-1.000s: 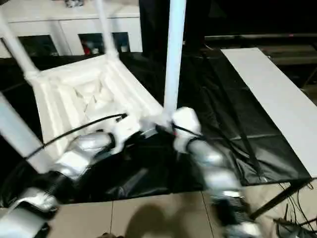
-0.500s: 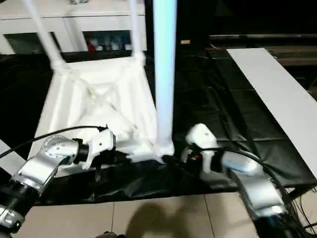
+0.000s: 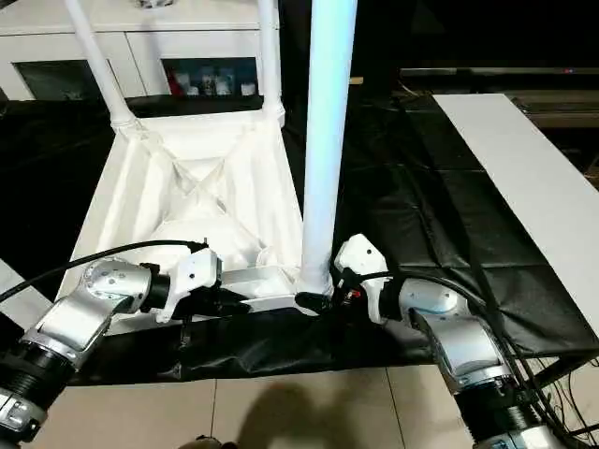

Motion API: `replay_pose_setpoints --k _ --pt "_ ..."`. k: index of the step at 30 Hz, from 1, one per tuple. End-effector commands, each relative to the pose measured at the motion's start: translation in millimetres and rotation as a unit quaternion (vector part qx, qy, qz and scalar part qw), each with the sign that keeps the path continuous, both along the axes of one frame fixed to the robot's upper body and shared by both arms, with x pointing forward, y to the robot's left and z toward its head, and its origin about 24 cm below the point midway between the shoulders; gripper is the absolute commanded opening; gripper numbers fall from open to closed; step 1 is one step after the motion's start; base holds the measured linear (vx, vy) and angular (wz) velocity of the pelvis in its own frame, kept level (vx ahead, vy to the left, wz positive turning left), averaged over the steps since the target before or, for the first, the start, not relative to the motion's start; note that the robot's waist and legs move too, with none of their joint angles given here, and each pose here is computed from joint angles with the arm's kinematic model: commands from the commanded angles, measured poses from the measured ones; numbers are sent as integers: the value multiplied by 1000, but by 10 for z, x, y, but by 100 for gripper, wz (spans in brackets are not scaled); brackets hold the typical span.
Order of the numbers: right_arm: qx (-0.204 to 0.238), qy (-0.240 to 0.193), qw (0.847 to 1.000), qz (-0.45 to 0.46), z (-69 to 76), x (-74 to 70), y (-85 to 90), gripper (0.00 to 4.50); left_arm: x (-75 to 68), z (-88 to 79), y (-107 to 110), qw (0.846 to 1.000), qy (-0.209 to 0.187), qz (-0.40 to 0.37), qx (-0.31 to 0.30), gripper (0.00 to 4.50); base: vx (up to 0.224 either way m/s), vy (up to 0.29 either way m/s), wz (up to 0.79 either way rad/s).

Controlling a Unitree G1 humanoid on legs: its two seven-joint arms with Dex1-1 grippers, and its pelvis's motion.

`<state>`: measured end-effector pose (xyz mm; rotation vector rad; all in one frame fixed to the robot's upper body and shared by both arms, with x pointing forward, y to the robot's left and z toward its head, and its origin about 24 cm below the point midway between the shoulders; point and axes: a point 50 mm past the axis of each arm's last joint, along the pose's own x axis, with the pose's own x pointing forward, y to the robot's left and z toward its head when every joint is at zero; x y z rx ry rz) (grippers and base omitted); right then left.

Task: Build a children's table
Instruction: Rotate leg to tighten

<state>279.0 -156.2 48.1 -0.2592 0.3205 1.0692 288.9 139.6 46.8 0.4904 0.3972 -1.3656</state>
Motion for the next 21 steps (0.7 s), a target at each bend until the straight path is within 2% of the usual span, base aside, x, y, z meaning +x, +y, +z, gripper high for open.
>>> replay_pose_setpoints --k 1,7,9,11,12,14,15,16,17,19,21 --pt "-7 1 1000 -9 -16 33 -28 273 -48 -55 5 1000 10 -13 15 0 0 0 0" --pt "33 -19 995 -93 -29 127 20 272 -13 -64 -51 1000 3 10 9 0 0 0 0" --pt "60 -21 979 -194 -64 220 105 272 75 -103 -142 998 -7 64 17 0 0 0 0" --pt "80 -14 966 -245 -85 255 165 272 120 -114 -219 996 -8 93 8 0 0 0 0" --pt "89 -10 941 -326 -133 305 294 272 221 -141 -389 987 -17 161 -3 0 0 0 0" --pt "83 3 917 -389 -193 338 401 272 317 -173 -500 974 -36 224 7 0 0 0 0" --pt "81 7 911 -405 -210 345 433 272 344 -179 -524 969 -43 243 10 0 0 0 0" --pt "84 10 909 -408 -220 351 500 272 367 -183 -566 965 -44 258 6 0 0 0 0" --pt "82 7 924 -375 -213 349 674 272 395 -179 -645 961 -46 273 -2 0 0 0 0" --pt "85 -5 942 -326 -170 329 829 272 416 -165 -685 961 -59 270 2 0 0 0 0" --pt "105 -30 951 -288 -78 308 877 327 421 -152 -685 963 -65 262 5 0 0 0 0"
